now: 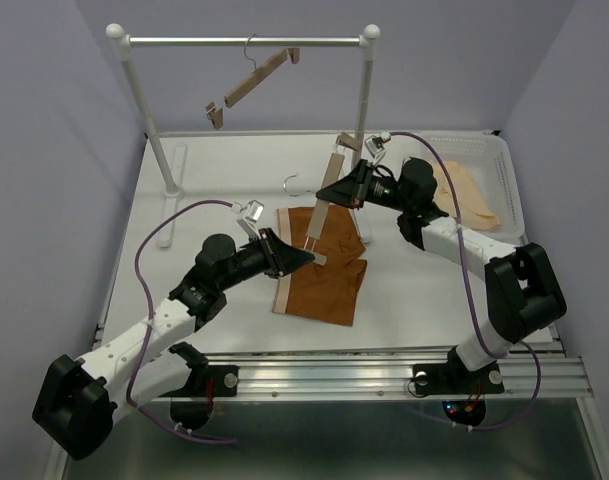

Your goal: Clip the underwear to the hanger

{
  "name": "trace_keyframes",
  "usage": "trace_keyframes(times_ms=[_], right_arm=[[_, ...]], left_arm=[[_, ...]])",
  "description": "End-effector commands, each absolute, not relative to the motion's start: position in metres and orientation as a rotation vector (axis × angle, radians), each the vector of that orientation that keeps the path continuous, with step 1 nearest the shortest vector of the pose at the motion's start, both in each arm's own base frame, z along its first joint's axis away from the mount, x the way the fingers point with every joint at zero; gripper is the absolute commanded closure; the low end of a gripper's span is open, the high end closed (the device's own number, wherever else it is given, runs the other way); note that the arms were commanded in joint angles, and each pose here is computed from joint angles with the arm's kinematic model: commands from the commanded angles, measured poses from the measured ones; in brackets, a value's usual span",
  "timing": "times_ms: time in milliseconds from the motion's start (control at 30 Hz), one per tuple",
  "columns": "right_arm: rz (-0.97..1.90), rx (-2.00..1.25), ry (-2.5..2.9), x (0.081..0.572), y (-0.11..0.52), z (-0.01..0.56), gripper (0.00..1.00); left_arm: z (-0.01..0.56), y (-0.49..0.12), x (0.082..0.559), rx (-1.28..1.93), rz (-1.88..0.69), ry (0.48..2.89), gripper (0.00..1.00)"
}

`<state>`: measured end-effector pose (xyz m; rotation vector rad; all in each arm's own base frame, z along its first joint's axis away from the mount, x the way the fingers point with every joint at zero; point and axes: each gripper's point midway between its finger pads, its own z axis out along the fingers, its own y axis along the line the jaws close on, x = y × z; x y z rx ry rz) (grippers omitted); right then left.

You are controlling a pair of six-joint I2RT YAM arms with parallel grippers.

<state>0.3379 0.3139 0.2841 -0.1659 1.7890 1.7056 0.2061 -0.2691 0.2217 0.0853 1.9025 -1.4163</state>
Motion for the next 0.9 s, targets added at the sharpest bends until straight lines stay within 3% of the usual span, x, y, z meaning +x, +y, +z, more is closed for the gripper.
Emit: trace_keyframes(times_ms=[0, 67, 100, 200, 233, 267, 567, 867], right_arm=[[1.593, -0.257, 1.684, 0.347, 0.311, 0.306, 0.99], [1.595, -0.265, 1.686, 0.347, 0.311, 0.307, 0.80], [1.590, -0.271, 1.680, 0.347, 0.311, 0.308, 0.61], [1.570, -0.297, 1.696, 0.347, 0.311, 0.307, 0.30], [1.564, -0.312, 1.689, 0.345, 0.311, 0.311, 0.10], [1.557, -0.324, 1.686, 0.344, 0.311, 0.313, 0.00], [1.389, -0.302, 1.808, 0.331, 0.291, 0.277, 0.00], [1.295, -0.426, 2.112, 0.282, 0.298, 0.177, 0.00]], left_arm=[[0.280, -0.266, 0.209, 0.120, -1.437, 1.688, 1.00], [0.281, -0.265, 0.208, 0.114, -1.435, 1.681, 1.00], [0.279, -0.264, 0.208, 0.101, -1.432, 1.684, 1.00], [0.274, -0.262, 0.210, 0.079, -1.424, 1.693, 1.00], [0.271, -0.261, 0.212, 0.070, -1.413, 1.697, 1.00], [0.269, -0.260, 0.213, 0.058, -1.405, 1.700, 1.00], [0.226, -0.235, 0.233, -0.166, -1.258, 1.804, 1.00], [0.189, -0.167, 0.234, -0.461, -1.025, 1.819, 1.00]])
